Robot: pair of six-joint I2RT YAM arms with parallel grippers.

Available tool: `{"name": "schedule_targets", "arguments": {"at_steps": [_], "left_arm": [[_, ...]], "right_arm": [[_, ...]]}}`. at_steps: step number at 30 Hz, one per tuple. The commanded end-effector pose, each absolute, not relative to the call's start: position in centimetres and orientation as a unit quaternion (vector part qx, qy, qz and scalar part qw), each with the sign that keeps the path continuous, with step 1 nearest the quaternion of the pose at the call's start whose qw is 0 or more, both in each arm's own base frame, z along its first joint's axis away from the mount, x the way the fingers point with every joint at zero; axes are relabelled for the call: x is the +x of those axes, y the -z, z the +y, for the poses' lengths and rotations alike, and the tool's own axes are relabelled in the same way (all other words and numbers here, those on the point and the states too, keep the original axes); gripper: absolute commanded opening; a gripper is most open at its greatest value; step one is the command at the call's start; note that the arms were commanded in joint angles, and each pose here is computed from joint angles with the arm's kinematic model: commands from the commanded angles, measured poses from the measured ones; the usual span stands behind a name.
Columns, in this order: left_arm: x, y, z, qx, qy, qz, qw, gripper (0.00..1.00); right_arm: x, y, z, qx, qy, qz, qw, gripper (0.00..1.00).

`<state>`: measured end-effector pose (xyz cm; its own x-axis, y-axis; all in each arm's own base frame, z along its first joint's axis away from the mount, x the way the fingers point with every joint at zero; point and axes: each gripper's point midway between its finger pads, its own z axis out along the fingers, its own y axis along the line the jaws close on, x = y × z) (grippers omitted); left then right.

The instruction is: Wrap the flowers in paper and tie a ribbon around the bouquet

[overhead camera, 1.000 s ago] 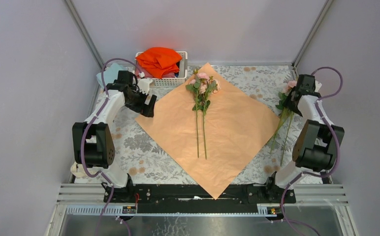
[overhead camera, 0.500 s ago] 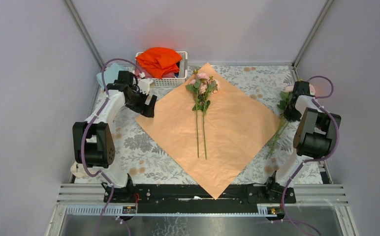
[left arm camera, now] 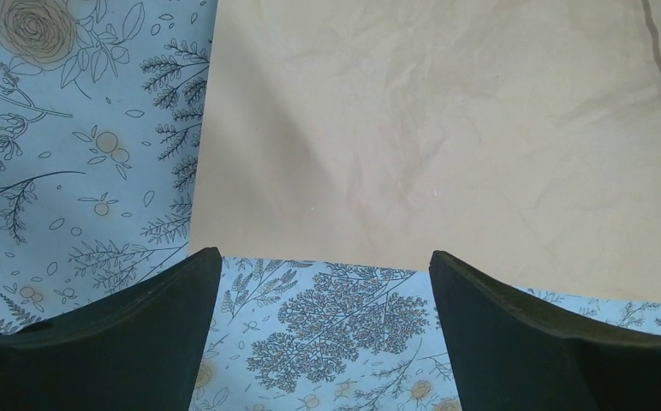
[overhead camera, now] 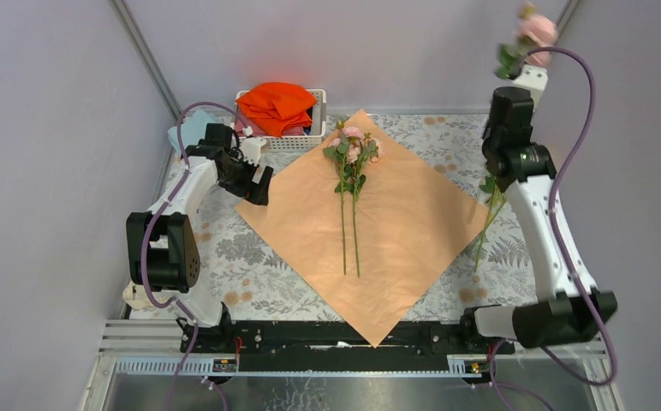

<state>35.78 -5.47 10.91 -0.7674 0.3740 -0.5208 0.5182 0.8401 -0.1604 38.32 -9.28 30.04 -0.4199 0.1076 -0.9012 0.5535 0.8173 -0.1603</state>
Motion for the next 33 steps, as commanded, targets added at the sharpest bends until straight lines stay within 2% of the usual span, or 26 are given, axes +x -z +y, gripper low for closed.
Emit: {"name": "schedule_targets", "arguments": {"at_steps": [1, 3, 5, 12, 15, 21, 22, 23, 26, 27, 29, 33], "left_arm": [[35.8, -11.5, -5.7, 0.244, 0.156, 0.925, 0.246, 0.99], [35.8, -11.6, -5.6, 0.243, 0.154, 0.926, 0.246, 0.99], [35.8, -11.6, -5.5, 0.243, 0.151, 0.926, 0.245, 0.99], [35.3, -11.4, -5.3, 0.242, 0.146, 0.929, 0.241, 0.99], [35.2, -11.4, -5.2, 0.242, 0.143, 0.929, 0.240, 0.99], [35.1, -11.3, -5.2, 0.242, 0.144, 0.929, 0.239, 0.99], [35.1, -11.4, -5.2, 0.242, 0.145, 0.929, 0.240, 0.99], [35.1, -11.3, -5.2, 0.242, 0.145, 0.929, 0.238, 0.99], [35.1, -11.3, -5.2, 0.242, 0.144, 0.929, 0.239, 0.99], [35.0, -11.3, -5.2, 0.243, 0.143, 0.929, 0.239, 0.99], [35.1, -11.3, -5.2, 0.243, 0.144, 0.929, 0.238, 0.99], [35.1, -11.3, -5.2, 0.244, 0.145, 0.929, 0.238, 0.99]], "right_arm": [[38.5, -38.2, 1.6, 0.129, 0.030, 0.775, 0.618, 0.00], [39.5, -36.9, 8.5, 0.081, -0.099, 0.788, 0.603, 0.00], [40.2, -33.8, 14.6, 0.041, -0.160, 0.809, 0.565, 0.00], [42.9, -19.8, 28.6, -0.021, -0.224, 0.887, 0.403, 0.00], [44.1, -15.2, 30.4, -0.024, -0.200, 0.914, 0.352, 0.00], [45.2, -9.5, 29.7, -0.013, -0.147, 0.936, 0.320, 0.00], [45.0, -9.0, 29.7, -0.013, -0.143, 0.939, 0.313, 0.03], [44.9, -8.8, 29.5, -0.012, -0.139, 0.941, 0.309, 0.12], [44.5, -10.5, 28.5, -0.018, -0.121, 0.943, 0.309, 0.56], [44.4, -12.0, 27.9, -0.020, -0.113, 0.941, 0.318, 0.63], [44.4, -15.5, 26.0, -0.023, -0.090, 0.932, 0.349, 0.73], [44.3, -20.9, 17.3, 0.011, -0.028, 0.918, 0.396, 0.79]]}}
